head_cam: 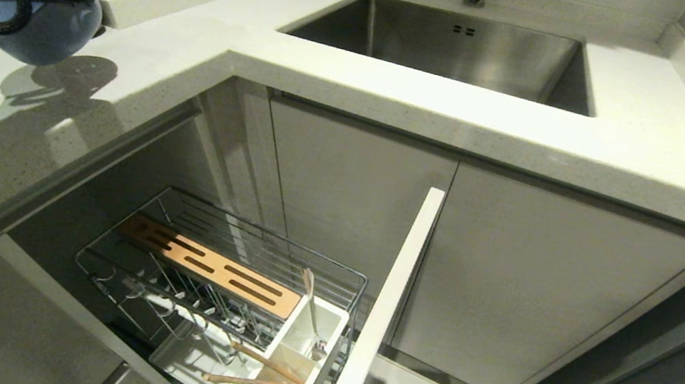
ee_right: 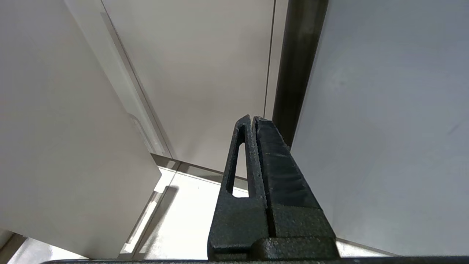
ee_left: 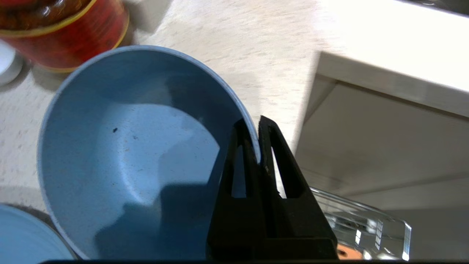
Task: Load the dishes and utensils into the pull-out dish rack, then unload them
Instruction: Pick up the bowl and place it in the cupboard
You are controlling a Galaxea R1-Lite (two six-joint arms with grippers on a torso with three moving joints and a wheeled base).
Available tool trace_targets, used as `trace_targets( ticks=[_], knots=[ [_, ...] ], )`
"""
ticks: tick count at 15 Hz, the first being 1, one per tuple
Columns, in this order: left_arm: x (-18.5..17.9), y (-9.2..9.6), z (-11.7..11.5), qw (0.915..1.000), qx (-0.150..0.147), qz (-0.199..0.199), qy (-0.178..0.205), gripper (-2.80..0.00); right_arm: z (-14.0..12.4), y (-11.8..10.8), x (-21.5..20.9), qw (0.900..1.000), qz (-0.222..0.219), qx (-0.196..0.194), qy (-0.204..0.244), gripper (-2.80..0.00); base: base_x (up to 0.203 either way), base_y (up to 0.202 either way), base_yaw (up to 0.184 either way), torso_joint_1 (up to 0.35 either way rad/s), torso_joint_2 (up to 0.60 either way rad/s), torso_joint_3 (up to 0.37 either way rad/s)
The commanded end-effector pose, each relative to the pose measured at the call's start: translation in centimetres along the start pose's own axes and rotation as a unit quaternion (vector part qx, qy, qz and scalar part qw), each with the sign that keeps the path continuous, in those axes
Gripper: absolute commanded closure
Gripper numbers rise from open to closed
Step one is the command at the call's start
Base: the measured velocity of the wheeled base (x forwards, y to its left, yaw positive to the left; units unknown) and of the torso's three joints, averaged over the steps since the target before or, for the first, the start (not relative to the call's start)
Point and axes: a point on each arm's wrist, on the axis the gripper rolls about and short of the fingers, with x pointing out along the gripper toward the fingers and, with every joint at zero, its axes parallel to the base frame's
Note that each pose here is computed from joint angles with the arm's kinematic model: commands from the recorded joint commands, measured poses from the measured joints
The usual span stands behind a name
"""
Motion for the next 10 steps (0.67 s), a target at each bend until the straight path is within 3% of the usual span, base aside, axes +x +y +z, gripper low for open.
trace_targets(
  ticks=[1,3,5,8,10],
  knots=[
    [-4.2,-1.5,1.0,0.9981,0.015,-0.039,-0.046,0.00,-0.7,0.0,0.1,1.000,0.000,0.000,0.012,0.00,0.000,0.000,0.000,0.000,0.00,0.000],
    [-7.5,-2.3,1.1,0.9949,0.005,-0.072,-0.070,0.00,-0.7,0.0,0.1,1.000,0.000,0.000,0.012,0.00,0.000,0.000,0.000,0.000,0.00,0.000],
    [-10.2,-3.9,0.8,0.9851,-0.050,-0.146,-0.076,0.00,-0.7,0.0,0.1,1.000,0.000,0.000,0.012,0.00,0.000,0.000,0.000,0.000,0.00,0.000],
    [-13.3,-4.9,-1.6,0.9579,-0.141,-0.248,-0.034,0.00,-0.7,0.0,0.1,1.000,0.000,0.000,0.012,0.00,0.000,0.000,0.000,0.000,0.00,0.000],
    [-14.0,-5.0,-3.5,0.9300,-0.186,-0.317,0.005,0.00,-0.7,0.0,0.1,1.000,0.000,0.000,0.012,0.00,0.000,0.000,0.000,0.000,0.00,0.000]
  ],
)
